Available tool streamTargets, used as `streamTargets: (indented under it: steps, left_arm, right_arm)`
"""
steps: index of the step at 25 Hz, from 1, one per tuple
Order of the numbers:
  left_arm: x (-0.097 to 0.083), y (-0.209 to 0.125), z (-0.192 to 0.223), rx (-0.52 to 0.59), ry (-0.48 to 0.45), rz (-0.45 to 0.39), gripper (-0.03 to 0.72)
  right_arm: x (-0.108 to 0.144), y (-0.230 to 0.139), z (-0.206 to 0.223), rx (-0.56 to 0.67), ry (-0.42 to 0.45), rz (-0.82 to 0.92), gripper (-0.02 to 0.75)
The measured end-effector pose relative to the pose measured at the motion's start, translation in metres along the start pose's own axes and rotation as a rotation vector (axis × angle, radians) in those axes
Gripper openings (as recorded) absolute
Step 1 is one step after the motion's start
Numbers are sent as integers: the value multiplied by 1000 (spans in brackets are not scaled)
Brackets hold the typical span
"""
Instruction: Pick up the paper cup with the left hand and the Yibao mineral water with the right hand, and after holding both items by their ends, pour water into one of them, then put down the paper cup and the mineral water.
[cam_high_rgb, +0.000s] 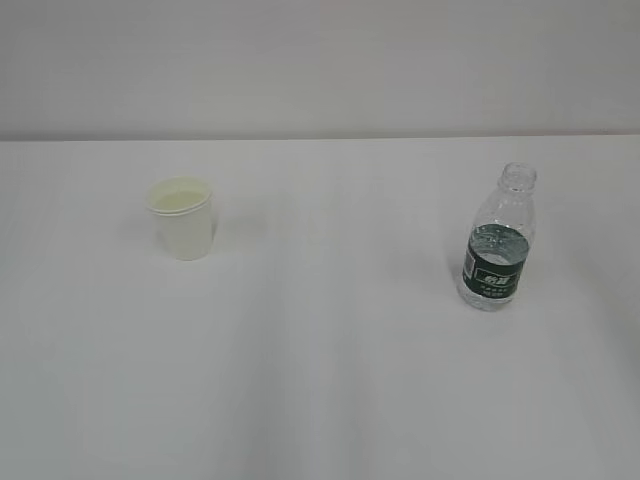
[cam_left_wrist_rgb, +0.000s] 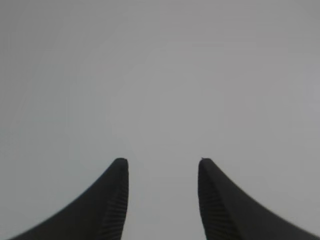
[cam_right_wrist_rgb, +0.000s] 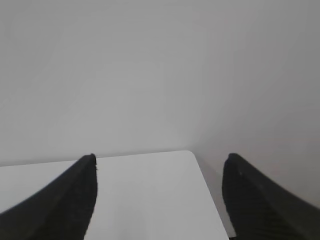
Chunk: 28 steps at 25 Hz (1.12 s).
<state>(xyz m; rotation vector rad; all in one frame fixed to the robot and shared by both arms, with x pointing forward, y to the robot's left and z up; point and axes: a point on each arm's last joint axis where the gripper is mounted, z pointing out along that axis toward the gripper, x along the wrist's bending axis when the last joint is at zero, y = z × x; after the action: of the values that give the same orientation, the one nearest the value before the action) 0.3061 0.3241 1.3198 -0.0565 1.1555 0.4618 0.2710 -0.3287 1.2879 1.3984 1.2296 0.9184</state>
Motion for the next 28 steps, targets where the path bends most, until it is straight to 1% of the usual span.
streamTargets:
  steps: [3,4,7,9,13,15,17,20,22,26,28]
  left_arm:
    - [1,2,-12,-8,12,4,326]
    - [5,2,-17,-8,23,5,322]
    - [19,0,-31,-8,76,9,306]
    - [33,-1,-40,-6,123,11,303]
    - [56,-5,-60,8,199,-28,293]
    - [67,-7,-68,10,246,-34,293]
    - [74,-7,-76,5,264,-25,292]
    - [84,-7,-87,-3,287,35,290]
    - [88,-6,-94,0,303,89,289]
    - [92,-6,-100,19,324,234,288]
    - [94,-6,-101,28,347,267,288]
  right_arm:
    - [-4,-5,-7,19,-8,-11,589]
    - [-5,-6,-9,24,-10,-13,588]
    - [-8,-10,-17,28,-10,-23,572]
    - [-11,-12,-23,21,-11,-29,563]
    - [-15,-17,-30,37,-17,-36,559]
    - [-16,-19,-33,42,-20,-34,559]
    - [-18,-20,-38,35,-19,-28,559]
    - [-20,-23,-43,30,-13,-21,558]
    - [-21,-24,-46,25,-6,-15,558]
    - [-24,-28,-55,5,1,-5,557]
    - [-26,-30,-60,-9,2,-2,557]
